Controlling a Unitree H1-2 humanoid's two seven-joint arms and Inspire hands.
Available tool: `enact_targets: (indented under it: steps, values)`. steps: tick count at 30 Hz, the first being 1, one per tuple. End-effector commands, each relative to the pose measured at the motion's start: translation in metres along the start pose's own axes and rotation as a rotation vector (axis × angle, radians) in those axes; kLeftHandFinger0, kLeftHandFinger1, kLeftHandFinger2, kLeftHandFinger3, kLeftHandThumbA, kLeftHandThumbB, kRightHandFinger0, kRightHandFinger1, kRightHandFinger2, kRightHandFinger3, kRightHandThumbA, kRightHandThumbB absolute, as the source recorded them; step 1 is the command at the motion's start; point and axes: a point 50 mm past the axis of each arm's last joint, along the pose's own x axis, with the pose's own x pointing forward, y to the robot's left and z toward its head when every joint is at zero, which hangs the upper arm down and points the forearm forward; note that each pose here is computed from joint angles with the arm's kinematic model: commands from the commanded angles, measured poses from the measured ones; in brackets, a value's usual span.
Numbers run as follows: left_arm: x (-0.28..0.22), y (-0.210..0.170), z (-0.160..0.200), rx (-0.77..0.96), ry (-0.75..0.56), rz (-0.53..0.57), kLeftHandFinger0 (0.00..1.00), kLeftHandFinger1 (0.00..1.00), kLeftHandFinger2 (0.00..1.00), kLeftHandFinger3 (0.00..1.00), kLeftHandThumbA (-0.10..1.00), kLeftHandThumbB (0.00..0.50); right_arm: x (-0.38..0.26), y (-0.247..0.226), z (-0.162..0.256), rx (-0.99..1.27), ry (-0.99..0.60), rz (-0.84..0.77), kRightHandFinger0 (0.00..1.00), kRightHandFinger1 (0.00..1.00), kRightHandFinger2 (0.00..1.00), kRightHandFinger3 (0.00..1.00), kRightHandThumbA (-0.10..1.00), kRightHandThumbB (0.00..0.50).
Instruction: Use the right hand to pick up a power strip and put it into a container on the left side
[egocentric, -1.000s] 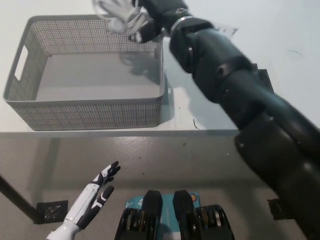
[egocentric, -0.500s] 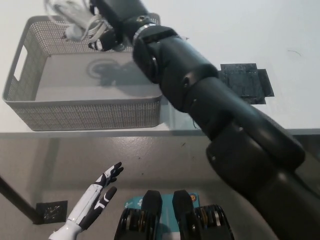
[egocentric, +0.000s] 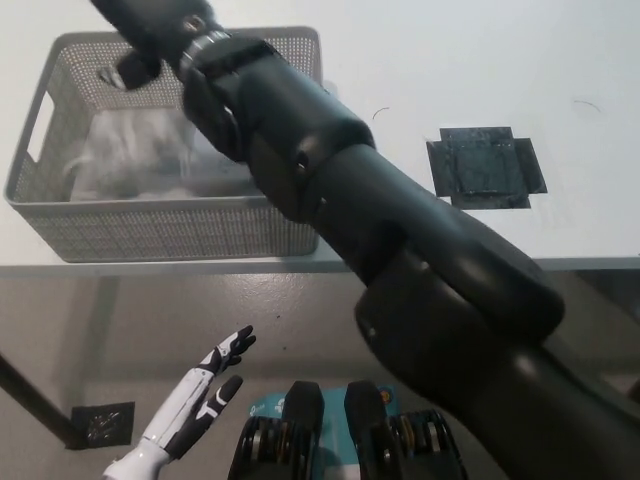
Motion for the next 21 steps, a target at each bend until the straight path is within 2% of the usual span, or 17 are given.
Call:
enact_targets:
  steps: [1, 5, 7, 11, 14, 16, 17, 19, 21]
  values:
    - [0.014, 0.008, 0.018, 0.074, -0.068, -0.081, 1.0, 1.0, 1.0, 1.0, 1.0, 0.269, 0.029, -0.104, 0.098, -0.18, -0.185, -0.079, 1.0, 1.0, 1.0, 1.0, 1.0, 0.5]
    - [0.016, 0.008, 0.02, 0.079, -0.081, -0.084, 1.0, 1.0, 1.0, 1.0, 1.0, 0.254, 0.028, -0.103, 0.078, -0.123, -0.139, -0.054, 1.0, 1.0, 1.0, 1.0, 1.0, 0.5]
    - [0.017, 0.008, 0.02, 0.076, -0.08, -0.086, 1.0, 1.0, 1.0, 1.0, 1.0, 0.264, 0.028, -0.112, 0.065, -0.075, -0.112, -0.057, 1.0, 1.0, 1.0, 1.0, 1.0, 0.5]
    - [0.018, 0.008, 0.02, 0.078, -0.08, -0.094, 1.0, 1.0, 1.0, 1.0, 1.0, 0.259, 0.023, -0.147, 0.029, 0.038, -0.1, -0.168, 1.0, 1.0, 1.0, 1.0, 1.0, 0.5]
    - [0.018, 0.012, 0.021, 0.084, -0.088, -0.086, 1.0, 1.0, 1.0, 1.0, 1.0, 0.249, 0.011, -0.191, -0.015, 0.105, -0.1, -0.251, 1.0, 1.0, 1.0, 1.0, 1.0, 0.5]
    - [0.018, 0.016, 0.02, 0.082, -0.087, -0.083, 1.0, 1.0, 1.0, 1.0, 1.0, 0.253, -0.007, -0.224, -0.06, 0.162, -0.098, -0.322, 1.0, 1.0, 1.0, 1.0, 1.0, 0.469]
    - [0.018, 0.017, 0.019, 0.085, -0.087, -0.081, 1.0, 1.0, 1.0, 1.0, 1.0, 0.246, -0.019, -0.241, -0.082, 0.144, -0.101, -0.358, 1.0, 1.0, 1.0, 1.0, 1.0, 0.396]
    - [0.018, 0.019, 0.019, 0.087, -0.09, -0.075, 1.0, 1.0, 1.0, 1.0, 1.0, 0.235, -0.036, -0.26, -0.107, 0.091, -0.084, -0.392, 1.0, 1.0, 1.0, 1.0, 1.0, 0.412]
    - [0.017, 0.019, 0.018, 0.079, -0.08, -0.072, 1.0, 1.0, 1.0, 1.0, 1.0, 0.244, -0.062, -0.279, -0.137, 0.086, -0.093, -0.43, 1.0, 1.0, 1.0, 1.0, 1.0, 0.402]
